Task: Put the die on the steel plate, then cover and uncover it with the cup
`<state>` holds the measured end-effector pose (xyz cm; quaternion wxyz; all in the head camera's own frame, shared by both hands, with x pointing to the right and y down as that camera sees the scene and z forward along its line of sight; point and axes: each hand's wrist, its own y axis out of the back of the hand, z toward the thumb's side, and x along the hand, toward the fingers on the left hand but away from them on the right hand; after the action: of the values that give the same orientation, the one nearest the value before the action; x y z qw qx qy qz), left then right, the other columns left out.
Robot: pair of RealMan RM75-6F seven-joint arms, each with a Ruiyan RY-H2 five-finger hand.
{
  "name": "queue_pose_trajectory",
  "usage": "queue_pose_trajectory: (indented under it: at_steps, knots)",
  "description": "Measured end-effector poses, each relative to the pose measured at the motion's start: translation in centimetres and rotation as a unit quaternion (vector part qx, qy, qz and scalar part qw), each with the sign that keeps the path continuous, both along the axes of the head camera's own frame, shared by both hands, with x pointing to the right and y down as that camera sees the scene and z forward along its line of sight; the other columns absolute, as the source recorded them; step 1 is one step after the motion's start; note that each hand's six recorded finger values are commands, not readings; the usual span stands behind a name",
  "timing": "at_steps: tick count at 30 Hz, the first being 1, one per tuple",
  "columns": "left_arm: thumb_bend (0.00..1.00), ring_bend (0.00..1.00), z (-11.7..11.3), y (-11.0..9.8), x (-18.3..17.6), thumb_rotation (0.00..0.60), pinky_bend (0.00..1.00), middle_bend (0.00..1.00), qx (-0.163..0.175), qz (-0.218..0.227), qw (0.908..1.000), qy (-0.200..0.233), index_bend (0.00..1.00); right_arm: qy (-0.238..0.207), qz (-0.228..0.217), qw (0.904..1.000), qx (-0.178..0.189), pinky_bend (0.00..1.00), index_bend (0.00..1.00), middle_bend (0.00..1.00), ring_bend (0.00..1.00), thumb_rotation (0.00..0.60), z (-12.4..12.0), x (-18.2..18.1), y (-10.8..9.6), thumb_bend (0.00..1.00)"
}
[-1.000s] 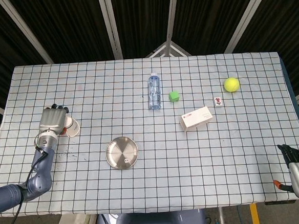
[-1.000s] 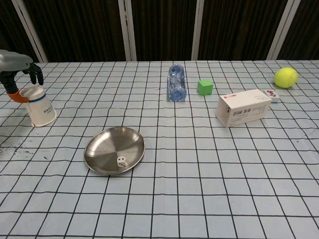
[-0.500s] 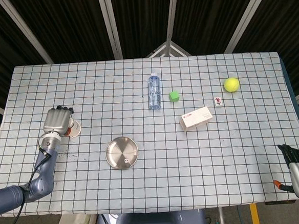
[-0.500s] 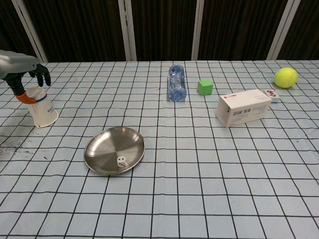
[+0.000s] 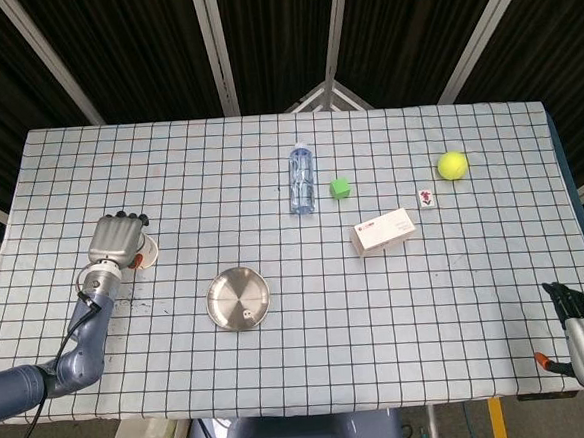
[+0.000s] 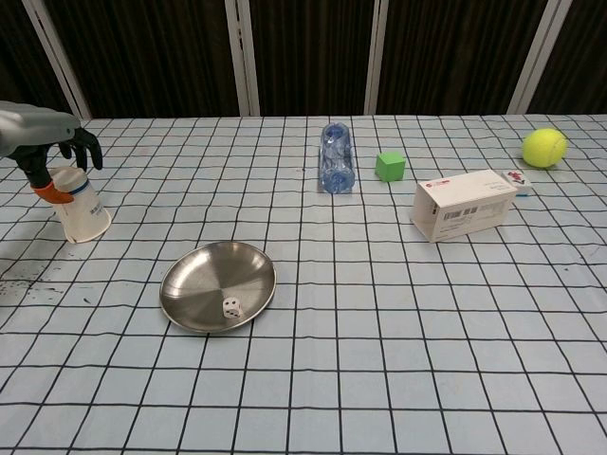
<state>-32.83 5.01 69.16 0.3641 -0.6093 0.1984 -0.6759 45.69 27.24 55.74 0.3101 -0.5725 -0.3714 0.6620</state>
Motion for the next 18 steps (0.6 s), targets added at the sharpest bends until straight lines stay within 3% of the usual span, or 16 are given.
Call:
queue_pose_trajectory:
  at_steps: [18]
  knots:
    - [0.43, 0.22, 0.05, 0.07, -0.84, 0.6, 0.3, 0.29, -0.003, 0.002, 0.9998, -0.021, 0.27, 0.001, 0.001, 1.0, -0.003, 0.07, 0.11, 0.12, 0.13, 0.6, 0.14, 0.0, 0.04, 0.04]
